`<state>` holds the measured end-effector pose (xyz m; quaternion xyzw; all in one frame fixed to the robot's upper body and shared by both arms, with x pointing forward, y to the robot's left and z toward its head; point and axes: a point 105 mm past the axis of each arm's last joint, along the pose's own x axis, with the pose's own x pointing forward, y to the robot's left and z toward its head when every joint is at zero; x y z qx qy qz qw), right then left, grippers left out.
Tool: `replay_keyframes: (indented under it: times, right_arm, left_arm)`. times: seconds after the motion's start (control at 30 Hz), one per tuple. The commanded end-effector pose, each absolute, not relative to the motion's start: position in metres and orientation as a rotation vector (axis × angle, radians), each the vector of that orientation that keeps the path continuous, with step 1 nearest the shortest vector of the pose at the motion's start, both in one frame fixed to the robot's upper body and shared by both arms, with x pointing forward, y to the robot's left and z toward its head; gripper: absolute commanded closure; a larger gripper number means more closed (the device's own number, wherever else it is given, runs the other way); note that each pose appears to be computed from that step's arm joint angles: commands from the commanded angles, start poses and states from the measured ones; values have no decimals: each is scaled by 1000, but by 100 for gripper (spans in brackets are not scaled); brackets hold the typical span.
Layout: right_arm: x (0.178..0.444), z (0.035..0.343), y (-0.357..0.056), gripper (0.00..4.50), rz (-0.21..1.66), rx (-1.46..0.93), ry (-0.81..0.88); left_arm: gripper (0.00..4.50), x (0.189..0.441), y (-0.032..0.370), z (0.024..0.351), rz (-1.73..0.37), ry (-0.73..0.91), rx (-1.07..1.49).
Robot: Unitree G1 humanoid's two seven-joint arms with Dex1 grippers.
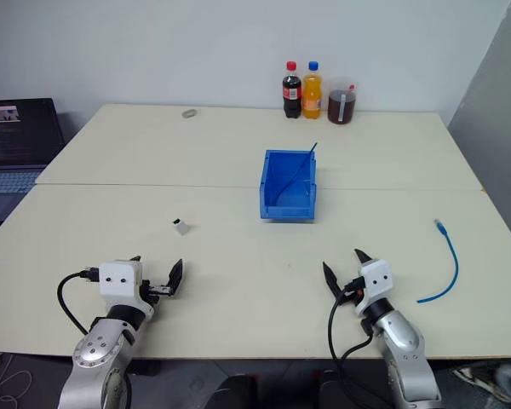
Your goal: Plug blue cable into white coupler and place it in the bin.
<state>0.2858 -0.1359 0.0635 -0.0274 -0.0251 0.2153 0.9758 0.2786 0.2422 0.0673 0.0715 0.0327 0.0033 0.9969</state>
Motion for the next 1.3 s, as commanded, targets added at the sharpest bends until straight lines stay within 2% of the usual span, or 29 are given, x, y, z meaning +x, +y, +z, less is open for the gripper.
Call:
replay_keyframes:
  times: [0.03,0.4,0.67,0.8,1.07,1.2,1.3]
  right_arm:
    - [287,74,-137,2,438,-53,-93]
    - [286,73,-136,2,444,-58,-88]
    - [284,87,-154,2,391,-66,-127]
    - [288,108,-192,2,271,-111,-164]
    - [302,132,-271,2,28,-59,-115]
    - [308,134,-314,2,-66,-102,15]
    - [315,127,-332,2,-53,-133,149]
  left_arm:
    - [0,276,234,80,-27,8,134]
    - [0,264,230,75,-61,33,152]
    - [0,252,171,90,-506,7,81]
    - [0,255,123,112,-777,-16,91]
    - [0,256,75,134,-1114,37,123]
    - [0,254,56,140,-1272,75,195]
    - [0,257,47,143,-1338,81,249]
